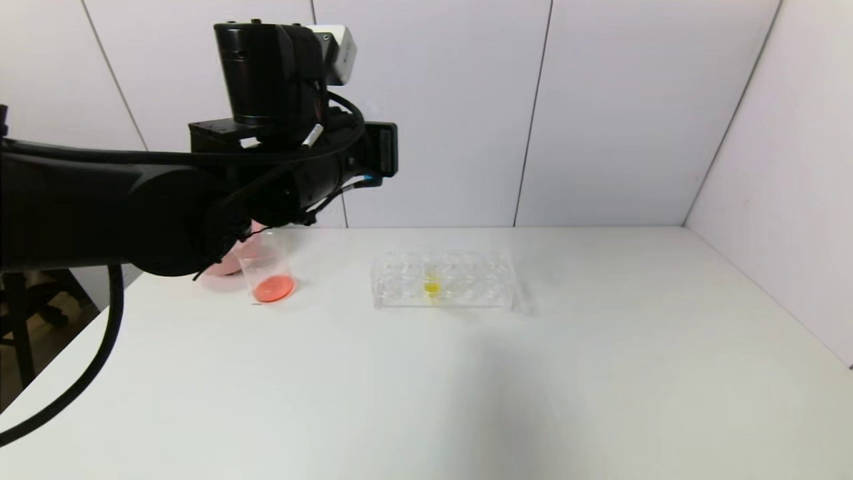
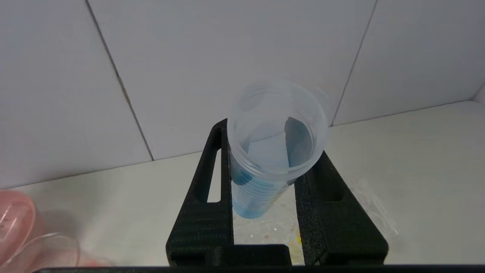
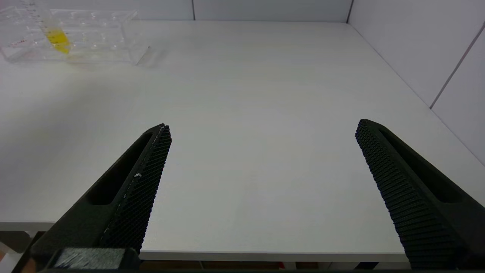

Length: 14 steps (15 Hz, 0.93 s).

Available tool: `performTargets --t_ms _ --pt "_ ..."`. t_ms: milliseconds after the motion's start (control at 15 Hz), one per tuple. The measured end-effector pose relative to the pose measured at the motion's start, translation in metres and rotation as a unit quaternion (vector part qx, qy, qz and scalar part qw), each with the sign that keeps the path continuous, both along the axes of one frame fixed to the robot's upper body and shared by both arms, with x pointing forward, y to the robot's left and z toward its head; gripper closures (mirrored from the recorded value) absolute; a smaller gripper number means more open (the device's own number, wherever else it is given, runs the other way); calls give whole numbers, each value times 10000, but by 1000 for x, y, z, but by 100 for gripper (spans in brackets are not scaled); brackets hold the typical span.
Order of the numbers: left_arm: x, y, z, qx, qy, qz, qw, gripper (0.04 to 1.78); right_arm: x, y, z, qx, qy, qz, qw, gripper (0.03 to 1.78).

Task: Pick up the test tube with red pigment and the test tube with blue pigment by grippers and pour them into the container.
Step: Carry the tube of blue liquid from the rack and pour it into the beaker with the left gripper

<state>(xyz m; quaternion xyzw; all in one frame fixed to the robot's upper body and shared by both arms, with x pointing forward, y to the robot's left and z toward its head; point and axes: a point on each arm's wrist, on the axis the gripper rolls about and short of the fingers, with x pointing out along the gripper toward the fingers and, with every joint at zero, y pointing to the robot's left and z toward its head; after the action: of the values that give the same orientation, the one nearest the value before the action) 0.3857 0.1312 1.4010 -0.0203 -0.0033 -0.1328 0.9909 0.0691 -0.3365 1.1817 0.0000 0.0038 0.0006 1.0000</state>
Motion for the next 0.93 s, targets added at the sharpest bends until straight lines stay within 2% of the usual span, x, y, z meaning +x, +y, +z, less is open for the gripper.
performTargets --t_ms 400,933 --pt "8 44 0 114 176 585 9981 134 0 0 0 0 0 0 10000 4" --pt "24 106 -1 105 230 872 9959 134 0 0 0 0 0 -2 10000 4"
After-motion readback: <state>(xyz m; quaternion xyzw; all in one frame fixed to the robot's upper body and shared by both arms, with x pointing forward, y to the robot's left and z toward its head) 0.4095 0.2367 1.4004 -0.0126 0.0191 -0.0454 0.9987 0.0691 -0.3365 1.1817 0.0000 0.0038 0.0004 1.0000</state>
